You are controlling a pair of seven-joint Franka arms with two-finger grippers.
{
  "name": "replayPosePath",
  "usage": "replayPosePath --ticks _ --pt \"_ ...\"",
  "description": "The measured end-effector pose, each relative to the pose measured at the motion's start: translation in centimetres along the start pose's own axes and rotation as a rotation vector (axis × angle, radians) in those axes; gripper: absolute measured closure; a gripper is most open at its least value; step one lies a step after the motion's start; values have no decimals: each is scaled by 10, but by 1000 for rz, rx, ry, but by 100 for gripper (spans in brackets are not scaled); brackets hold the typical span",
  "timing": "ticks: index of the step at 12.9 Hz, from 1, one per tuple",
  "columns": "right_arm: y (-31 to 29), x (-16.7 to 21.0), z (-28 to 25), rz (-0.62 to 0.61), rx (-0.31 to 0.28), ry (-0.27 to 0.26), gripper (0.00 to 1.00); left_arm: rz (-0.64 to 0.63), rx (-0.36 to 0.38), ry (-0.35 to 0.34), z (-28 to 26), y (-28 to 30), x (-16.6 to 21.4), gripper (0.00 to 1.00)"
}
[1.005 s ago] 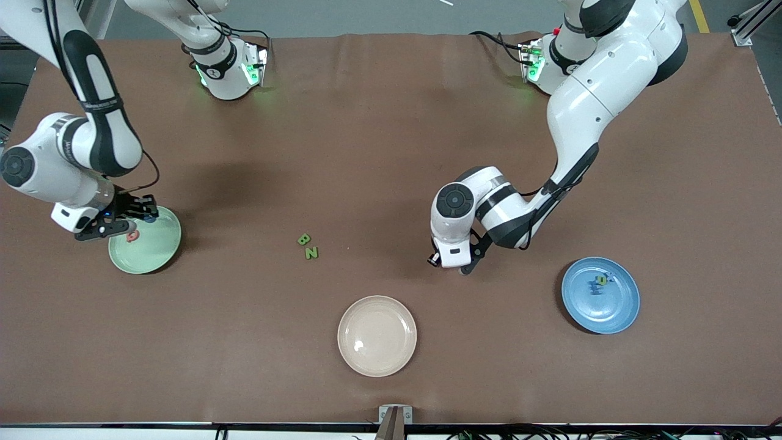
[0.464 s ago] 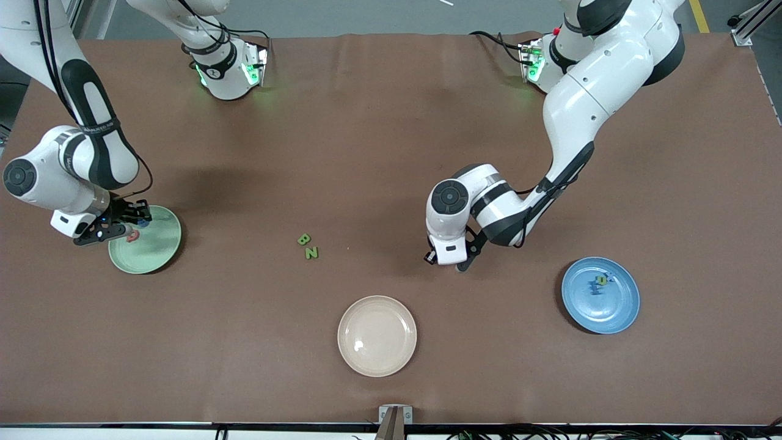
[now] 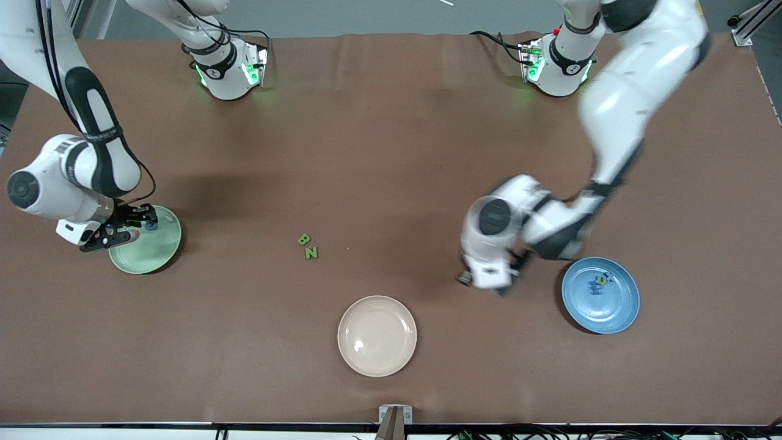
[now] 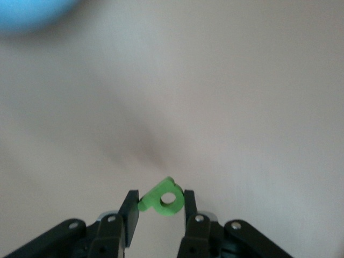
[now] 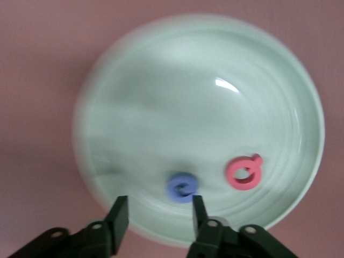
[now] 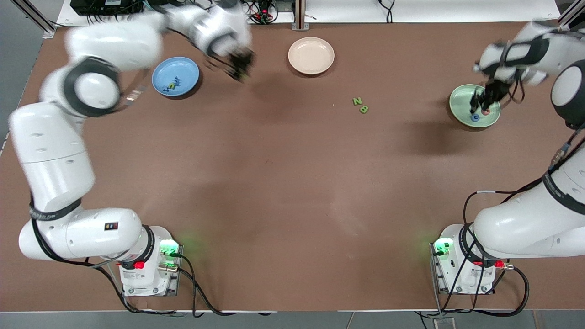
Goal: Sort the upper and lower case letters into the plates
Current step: 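Place the C on the green plate while the left gripper lifts the p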
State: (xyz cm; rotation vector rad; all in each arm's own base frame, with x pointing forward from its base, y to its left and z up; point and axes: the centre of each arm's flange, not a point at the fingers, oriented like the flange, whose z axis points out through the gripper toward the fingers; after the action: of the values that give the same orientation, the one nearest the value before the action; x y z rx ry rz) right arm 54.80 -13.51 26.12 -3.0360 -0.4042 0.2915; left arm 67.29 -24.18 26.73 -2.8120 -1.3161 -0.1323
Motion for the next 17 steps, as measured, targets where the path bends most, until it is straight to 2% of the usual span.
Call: replayPosePath --ticks 1,2,3,4,6,9,12,17 --pt "-20 8 -46 -10 8 9 28 -2 -11 -1 -13 -22 52 62" --pt "-31 9 -79 -17 8 25 16 -3 -14 -4 -16 -35 76 62" --pt "-34 7 -95 -20 7 40 5 3 -10 -9 -14 -39 78 62" --pt "-34 6 -99 -19 7 44 0 18 -2 -14 -11 -38 71 62" --pt "-39 7 -98 -10 16 16 0 66 29 -20 -2 -41 63 62" --pt "-81 24 -121 44 -8 -35 0 141 66 -32 13 -72 105 62" --pt "-157 40 -140 112 -40 -58 0 191 81 -48 24 -101 142 62" --pt "-297 54 -130 198 -106 -57 0 274 106 -85 49 -136 176 62"
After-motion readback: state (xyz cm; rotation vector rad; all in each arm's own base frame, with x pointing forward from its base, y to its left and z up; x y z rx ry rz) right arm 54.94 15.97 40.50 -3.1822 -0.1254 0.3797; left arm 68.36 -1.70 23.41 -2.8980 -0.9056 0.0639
